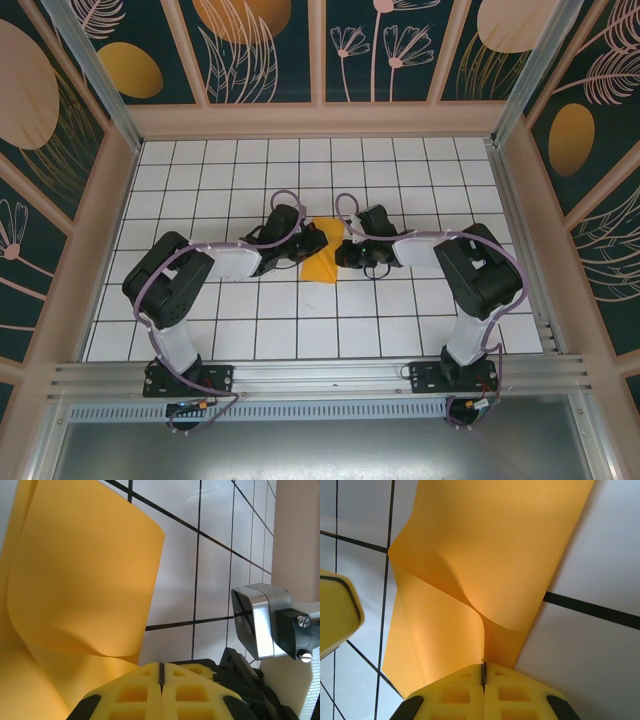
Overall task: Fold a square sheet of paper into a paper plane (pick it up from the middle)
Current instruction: Fold the triangle a second time at the center of the table.
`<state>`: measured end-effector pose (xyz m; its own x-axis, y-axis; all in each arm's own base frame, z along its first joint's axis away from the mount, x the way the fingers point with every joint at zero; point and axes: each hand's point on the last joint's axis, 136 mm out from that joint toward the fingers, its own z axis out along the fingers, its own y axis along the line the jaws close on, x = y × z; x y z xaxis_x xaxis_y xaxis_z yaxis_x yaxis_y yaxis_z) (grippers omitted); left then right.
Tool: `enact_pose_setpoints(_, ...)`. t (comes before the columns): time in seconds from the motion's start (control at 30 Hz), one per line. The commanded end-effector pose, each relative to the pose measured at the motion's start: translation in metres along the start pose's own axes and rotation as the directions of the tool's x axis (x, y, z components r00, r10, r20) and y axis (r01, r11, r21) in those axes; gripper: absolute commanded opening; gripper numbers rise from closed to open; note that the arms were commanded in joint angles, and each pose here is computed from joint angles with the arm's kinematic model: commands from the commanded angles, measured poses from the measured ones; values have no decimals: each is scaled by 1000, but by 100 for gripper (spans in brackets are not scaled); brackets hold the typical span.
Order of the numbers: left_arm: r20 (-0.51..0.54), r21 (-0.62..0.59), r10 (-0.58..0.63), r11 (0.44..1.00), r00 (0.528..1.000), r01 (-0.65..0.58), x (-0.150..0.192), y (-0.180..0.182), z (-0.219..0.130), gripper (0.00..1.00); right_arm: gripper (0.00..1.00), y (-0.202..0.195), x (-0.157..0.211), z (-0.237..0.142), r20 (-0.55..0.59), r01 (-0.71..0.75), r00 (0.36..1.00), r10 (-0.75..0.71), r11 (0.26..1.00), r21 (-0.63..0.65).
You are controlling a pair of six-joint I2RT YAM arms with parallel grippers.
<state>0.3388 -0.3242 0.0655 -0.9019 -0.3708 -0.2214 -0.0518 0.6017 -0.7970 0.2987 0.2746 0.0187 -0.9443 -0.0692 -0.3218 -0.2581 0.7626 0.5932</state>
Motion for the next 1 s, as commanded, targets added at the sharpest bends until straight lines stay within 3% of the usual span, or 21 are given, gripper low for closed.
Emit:
enact_pose_setpoints(0.0,-6,36,-5,999,1000,5,-2,-6,5,2,3,-11,6,6,-30,-1,1000,2,1000,29)
enact_pose_setpoints(0.73,-45,-157,-77,985,996,69,24,72,22,1,6,-5,-3,4,-14,-3,1000,3,1000,24)
enact_pose_setpoints(0.97,-60,-173,-85,982,995,73,31,82,23,1,21,15,-27,-22,76,-2,997,1,1000,16)
